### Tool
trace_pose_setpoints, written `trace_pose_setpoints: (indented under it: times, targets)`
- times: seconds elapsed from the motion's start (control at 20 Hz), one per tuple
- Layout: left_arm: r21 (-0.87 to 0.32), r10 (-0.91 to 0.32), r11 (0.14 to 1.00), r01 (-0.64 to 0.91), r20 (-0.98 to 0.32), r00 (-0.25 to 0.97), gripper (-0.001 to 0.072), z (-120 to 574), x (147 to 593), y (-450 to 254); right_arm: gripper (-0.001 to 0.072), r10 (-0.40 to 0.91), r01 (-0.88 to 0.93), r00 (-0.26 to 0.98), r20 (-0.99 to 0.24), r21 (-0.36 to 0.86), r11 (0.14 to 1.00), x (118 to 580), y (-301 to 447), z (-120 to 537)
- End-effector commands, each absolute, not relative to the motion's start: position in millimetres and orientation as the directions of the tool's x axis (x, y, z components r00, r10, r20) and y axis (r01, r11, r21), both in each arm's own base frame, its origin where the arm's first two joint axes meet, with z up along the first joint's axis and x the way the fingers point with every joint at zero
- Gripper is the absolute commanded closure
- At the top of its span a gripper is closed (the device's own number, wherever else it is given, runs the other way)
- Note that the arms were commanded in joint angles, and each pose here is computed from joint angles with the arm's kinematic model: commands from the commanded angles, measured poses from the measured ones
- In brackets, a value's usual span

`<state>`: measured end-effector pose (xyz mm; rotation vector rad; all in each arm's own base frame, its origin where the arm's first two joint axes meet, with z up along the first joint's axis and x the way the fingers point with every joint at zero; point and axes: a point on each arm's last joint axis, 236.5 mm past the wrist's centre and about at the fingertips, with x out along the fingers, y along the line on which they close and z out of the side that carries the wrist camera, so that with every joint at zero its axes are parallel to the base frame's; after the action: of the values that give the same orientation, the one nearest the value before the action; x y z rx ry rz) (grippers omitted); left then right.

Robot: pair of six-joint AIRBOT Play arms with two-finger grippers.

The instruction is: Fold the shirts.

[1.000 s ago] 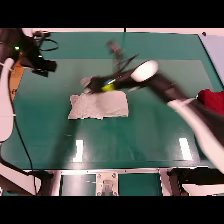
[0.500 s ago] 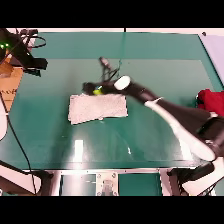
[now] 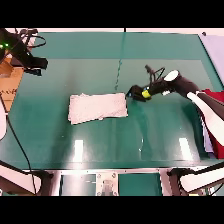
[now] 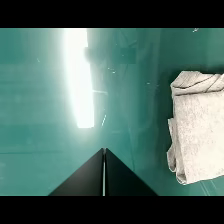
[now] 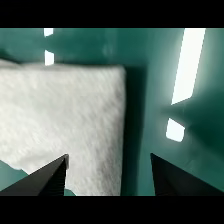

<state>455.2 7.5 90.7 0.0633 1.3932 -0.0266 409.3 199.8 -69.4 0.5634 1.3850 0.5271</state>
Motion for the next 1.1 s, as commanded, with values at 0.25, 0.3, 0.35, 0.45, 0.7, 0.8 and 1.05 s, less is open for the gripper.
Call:
trace_pose_setpoints:
  times: [0.25,0.3,0.35,0.45,0.7,0.8,1.05]
  targets:
    - [0.024,0.015,0.999,0.047,-0.984,0.180,0.0685,91,456,7,0.0702,0.794,-0.143,0.018,-0.608,0.784,0.604,390,337,-57]
    - [0.024,0.015,0.999,0.047,-0.984,0.180,0.0685,91,456,7,0.0702,0.810,-0.191,0.048,-0.585,0.790,0.582,404,342,-29]
    - [0.024,0.015,0.999,0.047,-0.984,0.180,0.0685,91,456,7,0.0703,0.819,-0.220,0.096,-0.565,0.791,0.571,422,338,0]
    - [0.024,0.015,0.999,0.047,-0.984,0.179,0.0685,91,456,7,0.0702,0.819,-0.257,0.231,-0.526,0.779,0.572,462,304,66]
    - [-0.004,-0.015,0.998,0.057,-0.983,0.181,0.0685,91,456,0,0.0702,0.648,-0.163,0.573,-0.502,0.705,0.690,509,103,185]
    - [-0.020,-0.030,0.998,0.061,-0.983,0.181,0.0684,91,456,-4,0.0702,0.534,-0.060,0.688,-0.491,0.695,0.716,504,9,207]
    - [-0.029,-0.040,0.998,0.064,-0.983,0.180,0.0685,91,456,-6,0.0702,0.224,0.253,0.828,-0.514,0.700,0.668,434,-194,221]
